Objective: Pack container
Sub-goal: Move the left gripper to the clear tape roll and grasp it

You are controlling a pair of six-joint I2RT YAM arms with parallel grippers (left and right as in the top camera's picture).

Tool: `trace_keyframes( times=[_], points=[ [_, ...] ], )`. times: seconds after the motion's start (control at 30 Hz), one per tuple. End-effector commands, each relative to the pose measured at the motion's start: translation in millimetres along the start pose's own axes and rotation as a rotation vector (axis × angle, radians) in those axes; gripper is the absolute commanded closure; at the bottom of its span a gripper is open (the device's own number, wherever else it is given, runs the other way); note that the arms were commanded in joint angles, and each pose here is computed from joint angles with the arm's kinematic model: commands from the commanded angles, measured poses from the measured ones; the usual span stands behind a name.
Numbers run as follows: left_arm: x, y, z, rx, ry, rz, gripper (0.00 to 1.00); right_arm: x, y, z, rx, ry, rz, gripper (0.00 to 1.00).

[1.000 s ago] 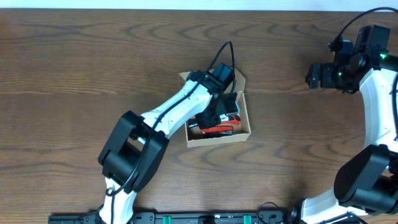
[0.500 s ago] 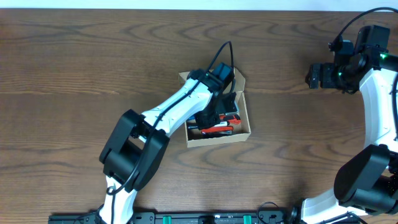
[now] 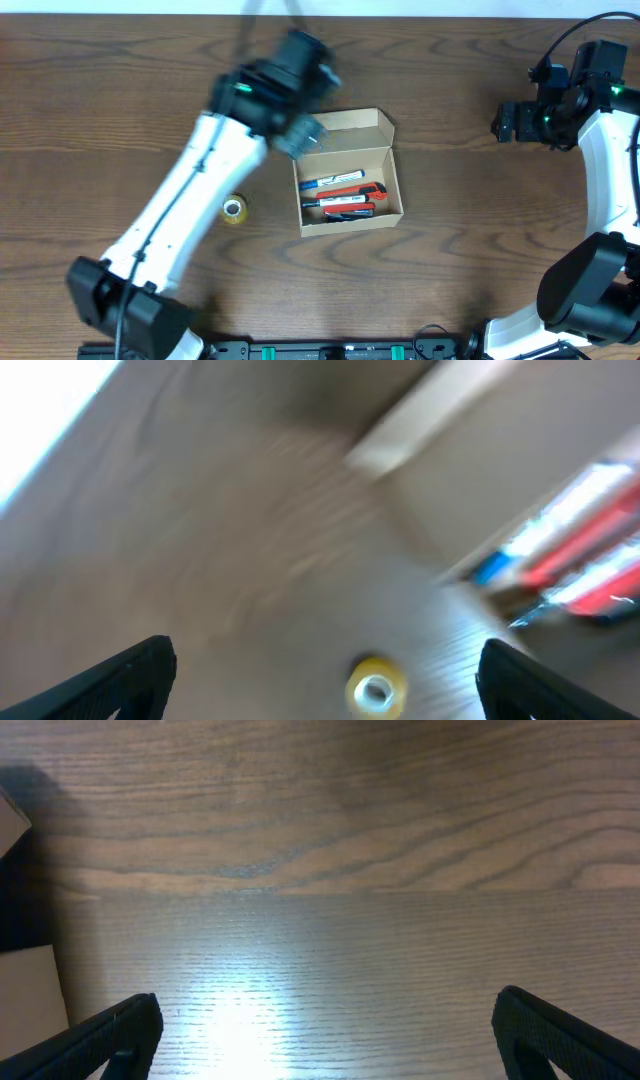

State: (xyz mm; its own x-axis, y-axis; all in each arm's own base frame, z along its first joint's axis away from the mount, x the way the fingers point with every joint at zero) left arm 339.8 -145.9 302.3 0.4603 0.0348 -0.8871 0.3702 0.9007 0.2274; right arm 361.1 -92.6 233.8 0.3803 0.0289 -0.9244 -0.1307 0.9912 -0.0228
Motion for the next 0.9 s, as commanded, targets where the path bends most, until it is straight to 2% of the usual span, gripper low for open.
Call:
trace_keyframes(
  times=[0.0, 0.13, 0.27, 0.53, 0.67, 0.87],
  points=[
    [14.4, 52.1, -16.9, -0.331, 0.095, 0.094, 0.05, 0.8, -2.5, -2.4, 0.019, 0.010, -0.005, 0.01],
    [31.1, 94.0, -43.6, -0.490, 0.191, 0.050, 0.01, 0.8, -2.3, -2.3, 0.019, 0.008, -0.002, 0.01],
    [48.5, 106.1, -64.9, -0.543, 0.236, -0.003, 0.02, 0.8, -2.3, -2.3, 0.019, 0.008, -0.002, 0.01],
    [77.1, 80.2, -111.4, -0.606, 0.215, -0.009, 0.04, 0.8, -2.3, -2.3, 0.018, 0.008, -0.002, 0.01],
    [96.8, 69.2, -143.8, -0.648, 0.282, -0.004, 0.04, 0.8, -2.3, -2.3, 0.019, 0.008, -0.002, 0.01],
    [118.9, 56.3, -171.7, -0.689, 0.338, 0.001, 0.04, 0.8, -2.3, -2.4, 0.019, 0.009, -0.002, 0.01]
  ],
)
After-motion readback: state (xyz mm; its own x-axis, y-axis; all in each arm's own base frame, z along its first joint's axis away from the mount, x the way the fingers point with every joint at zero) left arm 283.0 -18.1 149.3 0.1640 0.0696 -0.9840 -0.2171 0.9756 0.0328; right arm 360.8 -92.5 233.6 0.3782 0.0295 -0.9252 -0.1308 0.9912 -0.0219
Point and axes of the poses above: each gripper's point midway between its finger pads, its own x axis out along the fingers, its own y axis along the line the jaws close on, z = x × y, the point moved 9 cm from there along -x, back along the fingers, and after that the axes turned 11 degrees about -x, right-handed, at the moved point
